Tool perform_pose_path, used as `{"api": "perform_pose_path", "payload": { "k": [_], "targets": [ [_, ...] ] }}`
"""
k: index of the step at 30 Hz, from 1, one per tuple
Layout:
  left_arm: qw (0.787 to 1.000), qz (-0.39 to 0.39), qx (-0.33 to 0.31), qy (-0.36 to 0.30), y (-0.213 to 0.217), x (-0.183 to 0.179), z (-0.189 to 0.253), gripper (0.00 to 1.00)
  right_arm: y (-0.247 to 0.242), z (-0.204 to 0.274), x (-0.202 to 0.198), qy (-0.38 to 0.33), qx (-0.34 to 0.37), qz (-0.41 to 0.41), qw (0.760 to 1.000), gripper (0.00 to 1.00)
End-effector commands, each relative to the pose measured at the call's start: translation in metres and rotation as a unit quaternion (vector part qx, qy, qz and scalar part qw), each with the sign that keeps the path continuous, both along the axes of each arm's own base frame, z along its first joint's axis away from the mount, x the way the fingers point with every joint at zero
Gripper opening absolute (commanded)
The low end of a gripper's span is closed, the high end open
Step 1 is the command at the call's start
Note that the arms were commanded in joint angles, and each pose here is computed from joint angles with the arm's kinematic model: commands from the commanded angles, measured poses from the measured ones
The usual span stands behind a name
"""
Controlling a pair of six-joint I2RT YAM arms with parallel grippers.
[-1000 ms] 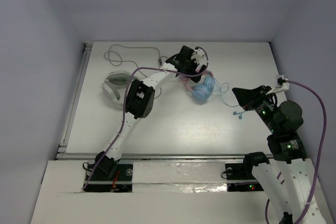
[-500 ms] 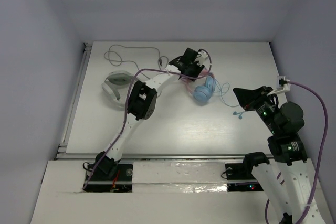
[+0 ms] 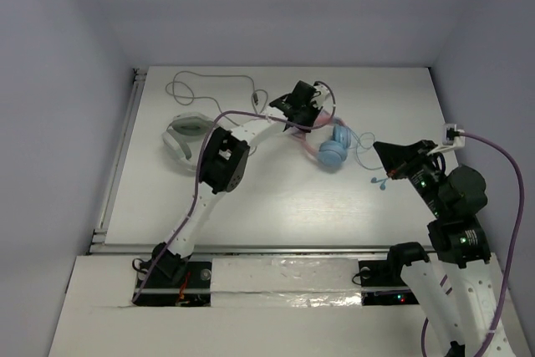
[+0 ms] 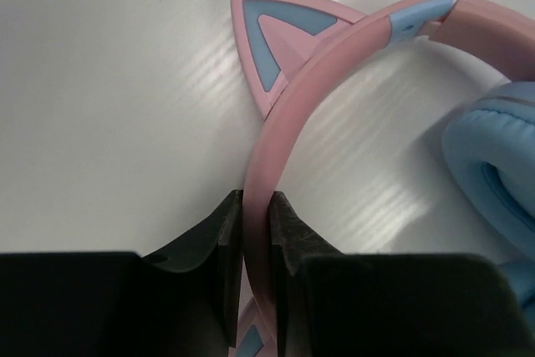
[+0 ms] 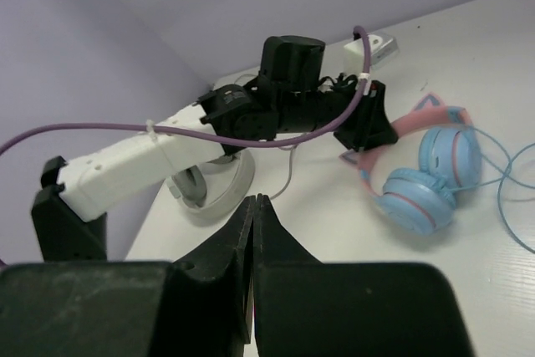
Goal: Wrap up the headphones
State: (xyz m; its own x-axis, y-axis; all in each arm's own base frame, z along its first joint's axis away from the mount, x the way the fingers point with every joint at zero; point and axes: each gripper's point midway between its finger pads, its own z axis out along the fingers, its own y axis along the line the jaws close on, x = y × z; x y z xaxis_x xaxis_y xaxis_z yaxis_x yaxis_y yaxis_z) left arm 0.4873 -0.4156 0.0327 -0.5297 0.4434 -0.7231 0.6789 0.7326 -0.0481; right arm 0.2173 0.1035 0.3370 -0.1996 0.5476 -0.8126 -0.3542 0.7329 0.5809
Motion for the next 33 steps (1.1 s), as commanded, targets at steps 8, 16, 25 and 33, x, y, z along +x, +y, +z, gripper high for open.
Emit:
{"api": "perform_pose_path", "payload": {
  "k": [8, 16, 25, 33],
  "targets": [
    [0.981, 0.023, -0.192, -0.006, 0.062, -0.033, 0.234, 0.00, 0.010, 0.004, 0.034, -0.015, -0.016, 0.018, 1.000, 0.01],
    [0.978, 0.046, -0.203, -0.019, 0.122, -0.068, 0.290, 0.00, 0.027, 0.004, 0.070, -0.026, -0.043, 0.059, 0.997, 0.65],
    [0.961, 0.034, -0.271, -0.044, 0.144, -0.095, 0.357, 0.00, 0.049, -0.017, 0.081, -0.033, -0.057, 0.129, 0.989, 0.77],
    [0.945, 0.030, -0.318, -0.064, 0.149, -0.103, 0.409, 0.00, 0.080, -0.040, 0.054, -0.041, -0.029, 0.259, 0.965, 0.73]
  ]
}}
